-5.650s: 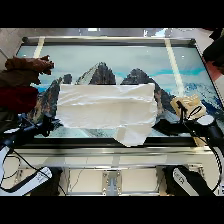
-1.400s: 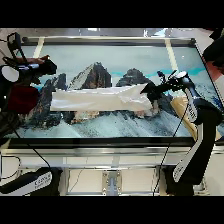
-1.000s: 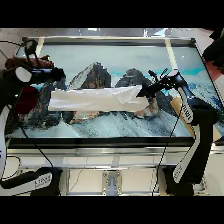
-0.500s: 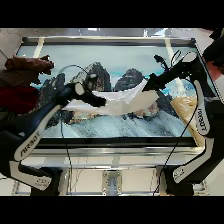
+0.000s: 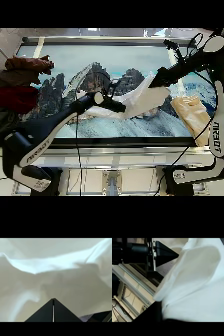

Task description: Fold the shirts.

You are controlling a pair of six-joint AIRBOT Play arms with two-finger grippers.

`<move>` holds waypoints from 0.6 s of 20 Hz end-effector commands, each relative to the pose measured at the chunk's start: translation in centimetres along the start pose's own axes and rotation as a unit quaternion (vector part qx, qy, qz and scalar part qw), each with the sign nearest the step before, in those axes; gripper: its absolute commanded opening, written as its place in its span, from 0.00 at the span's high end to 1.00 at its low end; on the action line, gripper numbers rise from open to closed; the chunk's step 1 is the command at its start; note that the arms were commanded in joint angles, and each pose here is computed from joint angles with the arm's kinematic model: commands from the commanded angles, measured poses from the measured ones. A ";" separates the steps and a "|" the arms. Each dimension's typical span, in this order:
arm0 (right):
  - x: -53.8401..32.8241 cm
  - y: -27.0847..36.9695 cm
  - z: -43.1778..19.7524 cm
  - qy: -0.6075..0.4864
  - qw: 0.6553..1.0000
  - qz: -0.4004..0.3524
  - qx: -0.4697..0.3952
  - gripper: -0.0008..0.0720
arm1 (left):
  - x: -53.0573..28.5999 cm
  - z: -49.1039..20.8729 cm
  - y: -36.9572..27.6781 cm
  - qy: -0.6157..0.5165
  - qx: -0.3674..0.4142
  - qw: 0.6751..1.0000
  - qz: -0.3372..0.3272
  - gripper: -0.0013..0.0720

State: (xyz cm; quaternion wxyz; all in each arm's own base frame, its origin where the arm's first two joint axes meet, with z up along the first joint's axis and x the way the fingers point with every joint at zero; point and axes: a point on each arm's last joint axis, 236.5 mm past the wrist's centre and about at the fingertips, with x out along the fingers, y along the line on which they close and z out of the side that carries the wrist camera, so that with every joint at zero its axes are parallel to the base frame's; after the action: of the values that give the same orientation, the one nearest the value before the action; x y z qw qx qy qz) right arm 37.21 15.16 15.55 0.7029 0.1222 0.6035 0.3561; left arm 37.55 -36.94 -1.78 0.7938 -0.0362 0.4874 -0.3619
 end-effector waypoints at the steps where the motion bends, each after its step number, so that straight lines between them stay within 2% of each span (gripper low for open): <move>1: 1.8 2.9 2.4 -0.041 0.999 -0.008 -0.013 0.97 | -8.9 4.7 3.1 -0.066 0.011 0.997 0.037 0.96; 5: 7.6 9.8 8.0 -0.132 0.989 0.019 -0.064 0.97 | -23.4 7.3 8.5 -0.156 -0.005 0.981 0.115 0.96; 9: 17.5 16.4 10.5 -0.169 0.981 0.067 -0.069 0.97 | -34.5 7.4 9.8 -0.246 -0.020 0.954 0.171 0.96; 10: 19.6 18.3 10.9 -0.185 0.977 0.088 -0.067 0.94 | -36.2 7.0 9.8 -0.258 -0.022 0.949 0.181 0.96; 11: 20.8 20.5 11.3 -0.202 0.971 0.112 -0.062 0.68 | -37.8 6.6 9.7 -0.268 -0.024 0.944 0.190 0.96; 12: 21.3 22.7 11.7 -0.221 0.964 0.133 -0.061 0.31 | -39.0 6.1 9.8 -0.273 -0.024 0.941 0.201 0.96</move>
State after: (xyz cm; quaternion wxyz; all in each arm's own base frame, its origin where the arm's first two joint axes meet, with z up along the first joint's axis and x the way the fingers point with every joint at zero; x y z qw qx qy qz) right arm 40.60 41.60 14.55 0.7633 0.1701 0.4483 0.4329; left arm 39.86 -11.37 23.57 0.9366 -0.0590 0.2847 -0.1956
